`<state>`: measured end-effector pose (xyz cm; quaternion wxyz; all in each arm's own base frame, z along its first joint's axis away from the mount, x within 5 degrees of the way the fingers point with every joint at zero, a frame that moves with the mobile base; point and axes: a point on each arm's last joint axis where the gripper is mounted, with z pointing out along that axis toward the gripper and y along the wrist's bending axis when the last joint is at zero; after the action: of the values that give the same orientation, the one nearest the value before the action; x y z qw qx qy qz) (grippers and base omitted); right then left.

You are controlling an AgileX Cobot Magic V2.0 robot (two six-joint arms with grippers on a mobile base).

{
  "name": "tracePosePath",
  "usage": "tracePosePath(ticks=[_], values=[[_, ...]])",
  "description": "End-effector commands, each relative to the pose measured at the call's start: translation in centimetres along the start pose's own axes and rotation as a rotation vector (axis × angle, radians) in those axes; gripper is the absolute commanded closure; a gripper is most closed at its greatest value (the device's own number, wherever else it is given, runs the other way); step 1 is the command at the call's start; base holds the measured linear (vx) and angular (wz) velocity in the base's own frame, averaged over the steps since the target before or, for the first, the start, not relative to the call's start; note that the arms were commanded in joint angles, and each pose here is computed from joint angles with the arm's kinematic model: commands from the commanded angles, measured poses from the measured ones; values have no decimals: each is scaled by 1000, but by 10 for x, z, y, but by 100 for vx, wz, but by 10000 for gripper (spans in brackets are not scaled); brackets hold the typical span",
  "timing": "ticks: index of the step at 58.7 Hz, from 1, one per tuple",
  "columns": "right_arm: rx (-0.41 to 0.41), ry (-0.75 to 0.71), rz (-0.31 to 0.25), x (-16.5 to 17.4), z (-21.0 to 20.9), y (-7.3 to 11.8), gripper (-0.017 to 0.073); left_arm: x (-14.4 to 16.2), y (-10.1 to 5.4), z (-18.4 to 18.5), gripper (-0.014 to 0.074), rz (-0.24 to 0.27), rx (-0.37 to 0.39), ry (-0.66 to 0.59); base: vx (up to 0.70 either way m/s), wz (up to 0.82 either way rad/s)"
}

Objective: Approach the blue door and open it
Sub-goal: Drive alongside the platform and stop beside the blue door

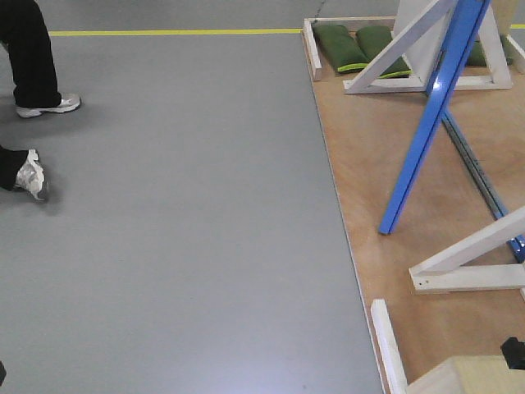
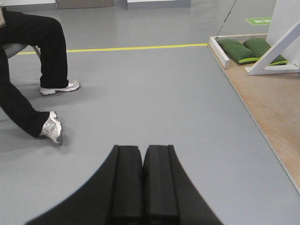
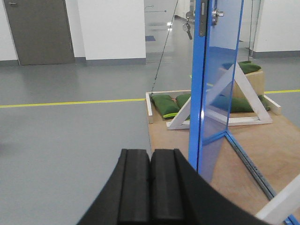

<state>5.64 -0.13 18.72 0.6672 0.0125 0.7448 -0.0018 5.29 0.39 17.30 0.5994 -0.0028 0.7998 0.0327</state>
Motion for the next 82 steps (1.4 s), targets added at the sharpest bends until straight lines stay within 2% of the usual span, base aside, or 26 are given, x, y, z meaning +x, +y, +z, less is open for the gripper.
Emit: tracePosePath(ticks=[1,82], values=[[-5,-100,-8,-8,-2,0,551,-14,0,-4,521,-10,4,-118,47,-2],[-5,-100,-8,-8,-2,0,551,-14,0,-4,521,-10,4,-118,40,-1]])
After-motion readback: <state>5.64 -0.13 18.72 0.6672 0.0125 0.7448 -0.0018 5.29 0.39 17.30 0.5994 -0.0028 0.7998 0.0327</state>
